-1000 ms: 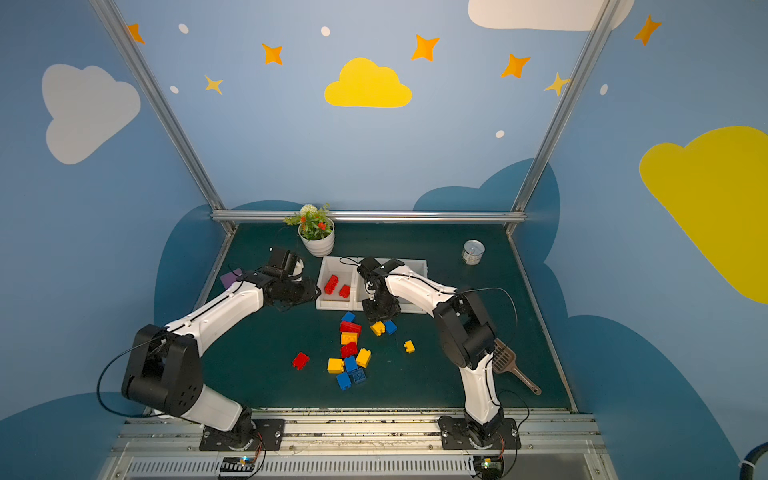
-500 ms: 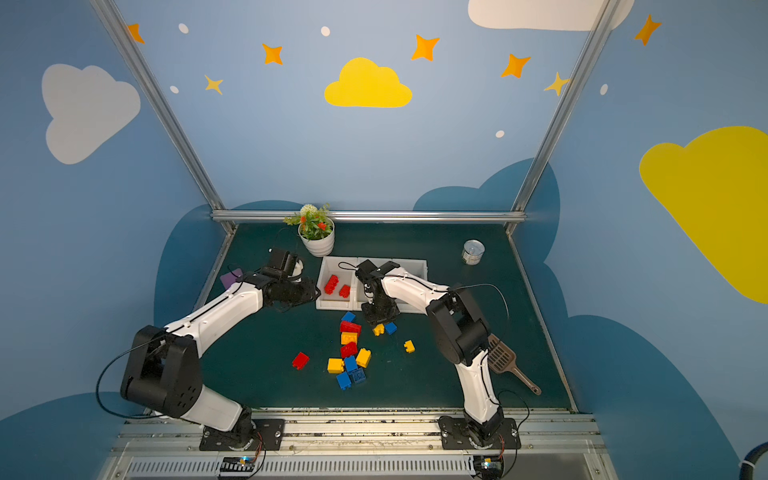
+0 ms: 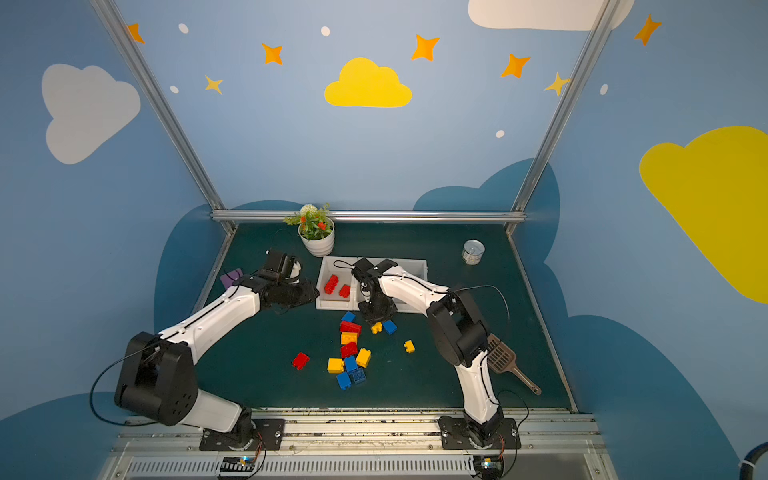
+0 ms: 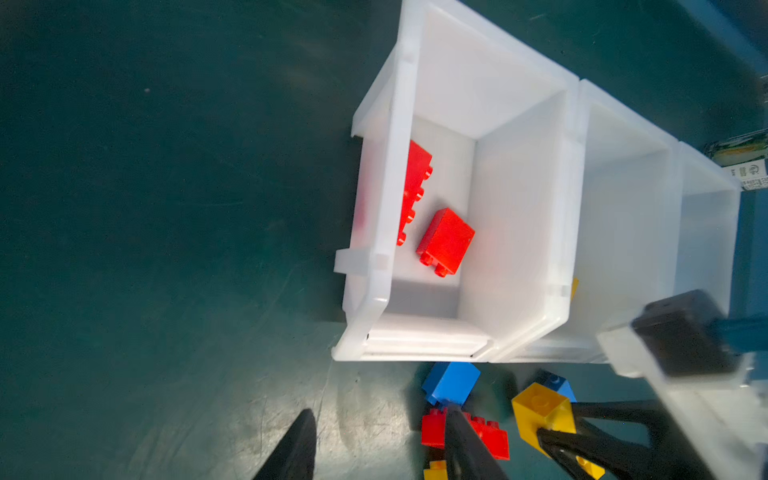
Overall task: Sort the legos into containers by color
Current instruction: 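Grasp a large yellow brick with the right gripper while the left withdraws, then release the yellow brick into the middle compartment with the right gripper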
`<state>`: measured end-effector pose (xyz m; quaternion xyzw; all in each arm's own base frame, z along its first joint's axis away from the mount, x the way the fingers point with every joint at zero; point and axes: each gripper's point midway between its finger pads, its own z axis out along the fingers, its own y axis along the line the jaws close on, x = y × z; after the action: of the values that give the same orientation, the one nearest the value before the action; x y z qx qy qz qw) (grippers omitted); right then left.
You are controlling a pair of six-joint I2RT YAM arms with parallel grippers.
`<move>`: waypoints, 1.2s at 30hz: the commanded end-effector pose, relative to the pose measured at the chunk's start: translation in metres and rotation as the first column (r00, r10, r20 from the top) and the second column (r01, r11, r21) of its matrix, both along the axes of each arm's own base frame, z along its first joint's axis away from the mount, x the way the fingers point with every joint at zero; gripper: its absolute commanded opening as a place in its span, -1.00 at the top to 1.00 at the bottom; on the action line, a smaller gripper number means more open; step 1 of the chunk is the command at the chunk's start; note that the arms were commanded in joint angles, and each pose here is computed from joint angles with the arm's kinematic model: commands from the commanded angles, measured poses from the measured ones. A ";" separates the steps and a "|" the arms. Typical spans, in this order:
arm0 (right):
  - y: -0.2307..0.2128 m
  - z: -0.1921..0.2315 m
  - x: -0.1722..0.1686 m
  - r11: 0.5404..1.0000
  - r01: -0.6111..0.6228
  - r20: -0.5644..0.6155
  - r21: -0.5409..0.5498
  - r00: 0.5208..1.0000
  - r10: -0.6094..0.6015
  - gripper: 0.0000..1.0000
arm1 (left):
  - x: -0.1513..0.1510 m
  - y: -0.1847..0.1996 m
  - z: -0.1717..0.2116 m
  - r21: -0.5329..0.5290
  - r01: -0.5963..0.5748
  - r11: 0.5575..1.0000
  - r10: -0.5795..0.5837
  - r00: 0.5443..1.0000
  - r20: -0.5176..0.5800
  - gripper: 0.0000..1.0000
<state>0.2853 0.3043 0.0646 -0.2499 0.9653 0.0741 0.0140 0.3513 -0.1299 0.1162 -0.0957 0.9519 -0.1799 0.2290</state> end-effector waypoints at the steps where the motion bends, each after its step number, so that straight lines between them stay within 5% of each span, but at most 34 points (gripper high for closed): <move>1: 0.003 0.048 0.022 0.998 -0.047 0.094 0.045 0.995 0.043 0.52 | -0.005 0.005 0.001 -0.012 -0.035 0.999 0.035 0.999 0.013 -0.02; 10: 0.015 0.061 0.078 0.994 -0.019 0.119 0.107 0.993 0.006 0.51 | -0.021 0.012 -0.002 -0.027 -0.072 0.997 0.073 0.997 0.025 -0.02; 20: 0.017 0.054 0.090 0.991 -0.001 0.096 0.132 0.995 -0.012 0.45 | -0.030 0.013 -0.011 -0.047 -0.095 0.994 0.096 0.995 0.015 -0.03; 26: 0.018 0.056 0.088 0.991 -0.002 0.095 0.132 0.995 -0.011 -0.09 | -0.031 0.011 -0.012 -0.054 -0.088 0.995 0.089 0.996 0.012 -0.03; 36: 0.017 0.062 0.086 0.990 -0.002 0.103 0.139 0.995 -0.012 -0.17 | -0.033 0.010 -0.011 -0.059 -0.081 0.995 0.082 0.997 0.014 -0.05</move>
<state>0.3753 0.3212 0.1079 -0.2446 0.9595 0.1204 0.0714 0.3201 -0.1184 0.1026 -0.1434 0.9415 -0.1925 0.2366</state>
